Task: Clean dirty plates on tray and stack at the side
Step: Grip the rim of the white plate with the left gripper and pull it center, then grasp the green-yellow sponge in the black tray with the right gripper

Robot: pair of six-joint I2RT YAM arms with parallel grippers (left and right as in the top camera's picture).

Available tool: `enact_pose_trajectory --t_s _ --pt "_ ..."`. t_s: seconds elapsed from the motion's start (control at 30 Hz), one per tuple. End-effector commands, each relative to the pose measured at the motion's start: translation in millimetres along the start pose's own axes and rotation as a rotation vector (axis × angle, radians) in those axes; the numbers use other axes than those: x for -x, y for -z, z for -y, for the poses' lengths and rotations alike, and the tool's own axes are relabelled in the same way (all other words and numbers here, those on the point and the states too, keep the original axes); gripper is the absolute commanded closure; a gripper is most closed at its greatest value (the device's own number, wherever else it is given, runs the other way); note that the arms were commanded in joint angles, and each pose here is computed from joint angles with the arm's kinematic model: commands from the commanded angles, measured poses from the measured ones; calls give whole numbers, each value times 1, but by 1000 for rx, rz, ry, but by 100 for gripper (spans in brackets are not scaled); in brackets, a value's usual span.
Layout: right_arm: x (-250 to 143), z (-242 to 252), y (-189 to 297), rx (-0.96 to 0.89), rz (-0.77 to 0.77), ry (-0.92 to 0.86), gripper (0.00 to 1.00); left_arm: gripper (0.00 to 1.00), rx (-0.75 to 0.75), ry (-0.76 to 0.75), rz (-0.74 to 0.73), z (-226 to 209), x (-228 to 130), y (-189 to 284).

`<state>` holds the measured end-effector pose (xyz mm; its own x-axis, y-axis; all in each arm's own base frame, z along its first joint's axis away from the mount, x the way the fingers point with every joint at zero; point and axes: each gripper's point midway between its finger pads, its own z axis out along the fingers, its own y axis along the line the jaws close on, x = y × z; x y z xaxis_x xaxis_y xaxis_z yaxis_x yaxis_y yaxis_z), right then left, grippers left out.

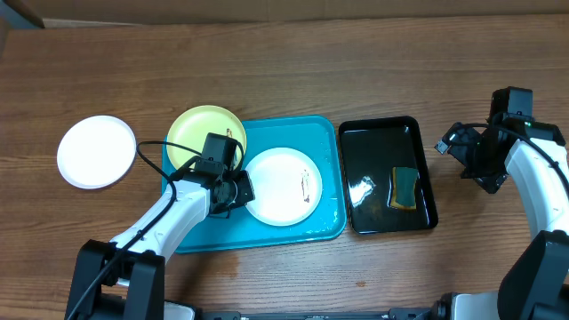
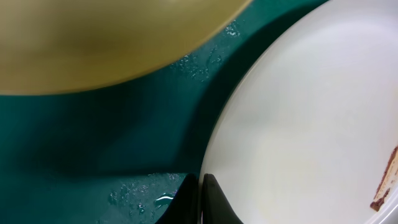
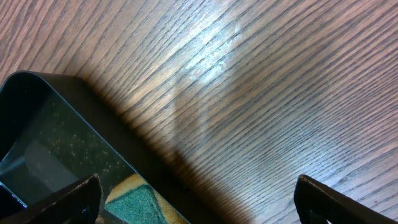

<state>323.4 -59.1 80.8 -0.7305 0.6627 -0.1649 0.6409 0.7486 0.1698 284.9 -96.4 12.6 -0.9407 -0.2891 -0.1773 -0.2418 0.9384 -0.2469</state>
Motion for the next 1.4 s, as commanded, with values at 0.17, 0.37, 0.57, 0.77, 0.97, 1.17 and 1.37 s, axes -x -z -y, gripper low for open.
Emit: enact_pose_trajectory --t_s 0.17,0.37,0.57,0.77,0.97,1.17,1.37 --pt "7 -4 4 15 17 0 0 96 61 143 51 -10 11 0" --pt "7 -4 4 15 17 0 0 55 11 168 65 0 16 0" --pt "7 -4 4 15 17 0 0 56 6 104 69 2 19 1" --pt "7 -4 4 15 17 0 0 64 -9 -8 57 6 16 1" --pt "7 -4 4 15 17 0 0 56 -29 -100 36 11 14 4" --pt "7 -4 4 15 17 0 0 44 -13 -128 13 17 19 24" --pt "0 -19 5 102 -26 -9 0 40 -8 -167 -5 26 26 55"
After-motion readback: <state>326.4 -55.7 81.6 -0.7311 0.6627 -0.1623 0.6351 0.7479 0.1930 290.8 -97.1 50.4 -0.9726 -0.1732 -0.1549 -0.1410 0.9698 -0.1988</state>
